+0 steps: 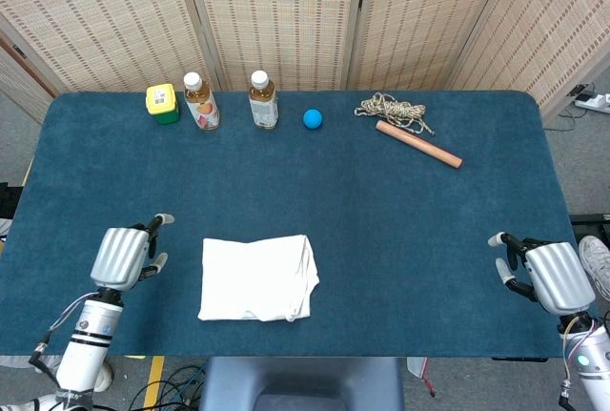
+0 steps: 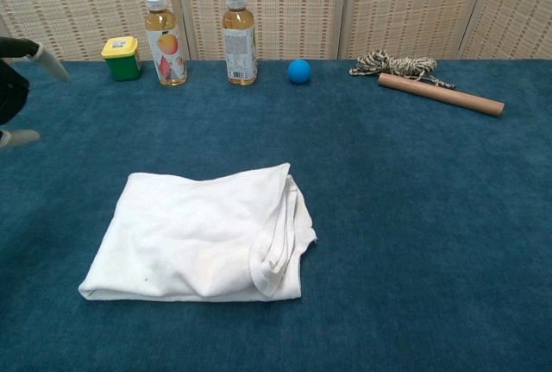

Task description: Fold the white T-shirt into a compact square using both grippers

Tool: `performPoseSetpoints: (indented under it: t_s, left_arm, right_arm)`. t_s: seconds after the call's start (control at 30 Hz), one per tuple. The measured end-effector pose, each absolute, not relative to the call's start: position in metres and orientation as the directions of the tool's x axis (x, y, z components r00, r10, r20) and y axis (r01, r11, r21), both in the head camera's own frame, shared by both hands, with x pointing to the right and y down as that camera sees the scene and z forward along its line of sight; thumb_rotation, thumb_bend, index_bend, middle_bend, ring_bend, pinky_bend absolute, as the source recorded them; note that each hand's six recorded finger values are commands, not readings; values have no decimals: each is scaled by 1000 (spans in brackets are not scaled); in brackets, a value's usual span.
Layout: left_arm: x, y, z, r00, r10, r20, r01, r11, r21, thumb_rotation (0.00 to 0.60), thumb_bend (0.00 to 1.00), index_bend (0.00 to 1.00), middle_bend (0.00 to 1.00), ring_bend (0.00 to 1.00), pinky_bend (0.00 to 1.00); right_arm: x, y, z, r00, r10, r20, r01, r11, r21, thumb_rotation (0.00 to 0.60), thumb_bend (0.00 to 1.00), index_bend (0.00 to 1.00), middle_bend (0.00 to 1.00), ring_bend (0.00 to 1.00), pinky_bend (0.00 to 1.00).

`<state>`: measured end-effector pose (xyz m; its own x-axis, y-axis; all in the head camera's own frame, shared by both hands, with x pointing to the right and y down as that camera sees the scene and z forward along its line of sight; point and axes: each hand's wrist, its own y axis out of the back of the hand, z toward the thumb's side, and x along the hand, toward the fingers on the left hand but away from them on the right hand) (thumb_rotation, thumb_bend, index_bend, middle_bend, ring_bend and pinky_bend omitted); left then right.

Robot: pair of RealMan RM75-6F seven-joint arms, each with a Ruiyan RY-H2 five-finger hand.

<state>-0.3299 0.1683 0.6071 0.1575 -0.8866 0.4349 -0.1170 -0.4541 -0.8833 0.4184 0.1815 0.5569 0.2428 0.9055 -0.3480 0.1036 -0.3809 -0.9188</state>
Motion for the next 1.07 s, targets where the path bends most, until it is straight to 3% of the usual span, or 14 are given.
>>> performPoseSetpoints:
  t_s: [0.17, 0.33, 0.43, 0.67, 0.83, 1.07]
  left_arm:
    - [-377, 182, 602, 46, -897, 439, -119, -441, -889, 600, 298, 309, 590, 481, 663]
    - [-414, 198, 597, -45, -903, 428, -119, -421, -900, 600, 298, 276, 481, 404, 561]
    - [-432, 209, 594, -89, -906, 414, -132, -401, -906, 600, 299, 252, 416, 342, 524]
    - [-449, 233, 585, -100, -919, 382, -144, -366, -919, 600, 298, 245, 394, 325, 499]
    - [-445, 252, 583, -44, -904, 424, -132, -416, -900, 600, 298, 246, 395, 325, 495]
    - [-441, 255, 580, -41, -914, 404, -143, -395, -908, 600, 299, 248, 394, 324, 495]
  right_arm:
    - [434, 184, 557, 200, 910, -364, 99, -388, -916, 600, 482, 391, 513, 462, 552]
    - [443, 191, 562, 176, 896, -407, 90, -427, -900, 600, 483, 163, 322, 251, 365]
    - [449, 195, 562, 161, 890, -426, 90, -443, -892, 600, 484, 133, 244, 182, 302]
    - [453, 202, 564, 146, 888, -436, 107, -452, -886, 600, 484, 132, 213, 157, 275]
    - [454, 207, 564, 142, 891, -430, 118, -447, -887, 600, 484, 131, 216, 156, 275]
    - [454, 209, 561, 142, 900, -413, 127, -430, -894, 600, 484, 132, 244, 156, 275]
